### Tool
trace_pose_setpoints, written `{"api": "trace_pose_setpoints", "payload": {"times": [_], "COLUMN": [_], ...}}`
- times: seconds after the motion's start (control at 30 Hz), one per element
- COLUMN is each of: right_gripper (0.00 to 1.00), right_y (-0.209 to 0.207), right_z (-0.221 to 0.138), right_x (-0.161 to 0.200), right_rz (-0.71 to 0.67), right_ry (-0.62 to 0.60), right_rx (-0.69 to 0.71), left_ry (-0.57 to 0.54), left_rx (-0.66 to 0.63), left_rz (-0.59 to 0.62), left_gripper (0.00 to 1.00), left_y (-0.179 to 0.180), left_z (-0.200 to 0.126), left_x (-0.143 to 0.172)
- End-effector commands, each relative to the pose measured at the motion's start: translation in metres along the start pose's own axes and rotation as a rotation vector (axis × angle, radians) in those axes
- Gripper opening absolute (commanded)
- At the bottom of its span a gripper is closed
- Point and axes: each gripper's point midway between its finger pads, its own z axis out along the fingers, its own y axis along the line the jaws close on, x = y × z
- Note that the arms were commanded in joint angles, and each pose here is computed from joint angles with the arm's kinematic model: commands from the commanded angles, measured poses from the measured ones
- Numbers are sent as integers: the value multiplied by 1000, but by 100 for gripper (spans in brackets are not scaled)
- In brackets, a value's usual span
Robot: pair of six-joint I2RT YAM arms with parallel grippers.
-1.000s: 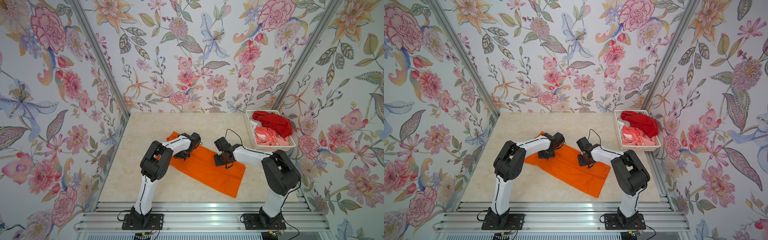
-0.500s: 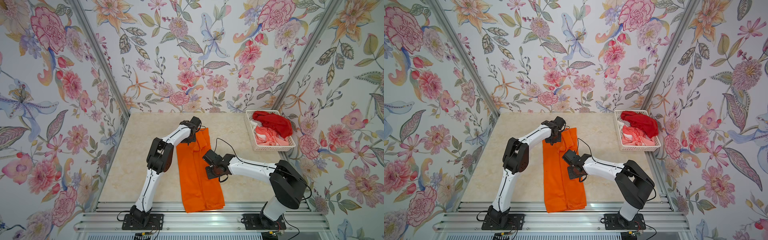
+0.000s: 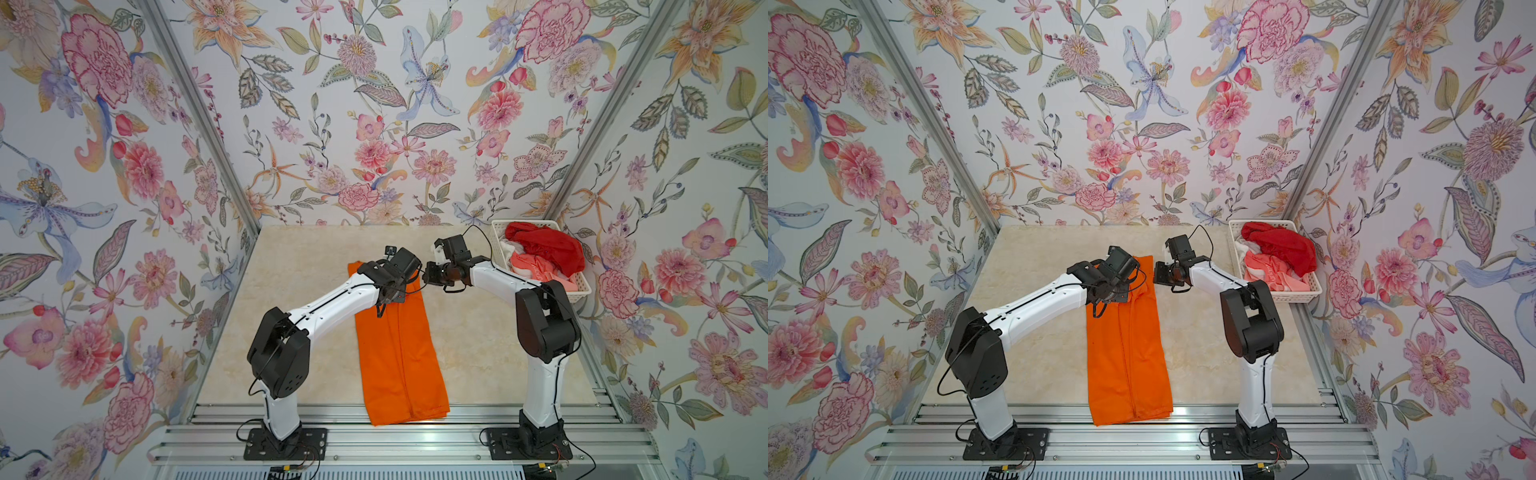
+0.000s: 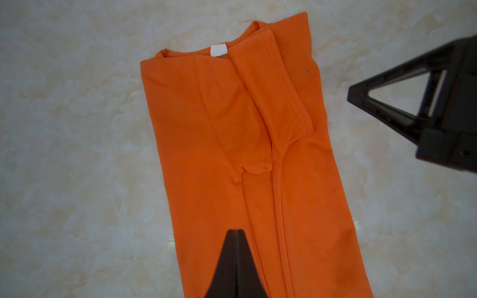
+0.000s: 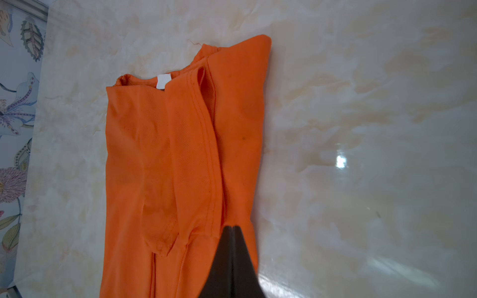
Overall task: Fold and stack t-shirts
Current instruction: Adjust the T-shirt at the center of the board, then smooth out the T-shirt at the center of the board.
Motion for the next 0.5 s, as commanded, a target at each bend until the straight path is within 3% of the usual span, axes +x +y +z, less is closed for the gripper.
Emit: {"api": "trace_pose_setpoints", "payload": {"times": [0.0, 0.17, 0.47], "right_gripper": [0, 0, 0], "right_y": [37, 34, 14], "right_z": [21, 39, 57], "right_x": [2, -12, -19], "right_rz": [-56, -56, -94], "right_ry": [73, 80, 116], "right_rx": [-182, -171, -56], "left_ry": [60, 118, 87], "left_rx": [81, 84, 52], "left_rz": [-79, -107, -134], "left_gripper": [0, 0, 0], "left_y": [-1, 6, 30], "left_z": [9, 22, 7], "left_x": [34, 82, 96]}}
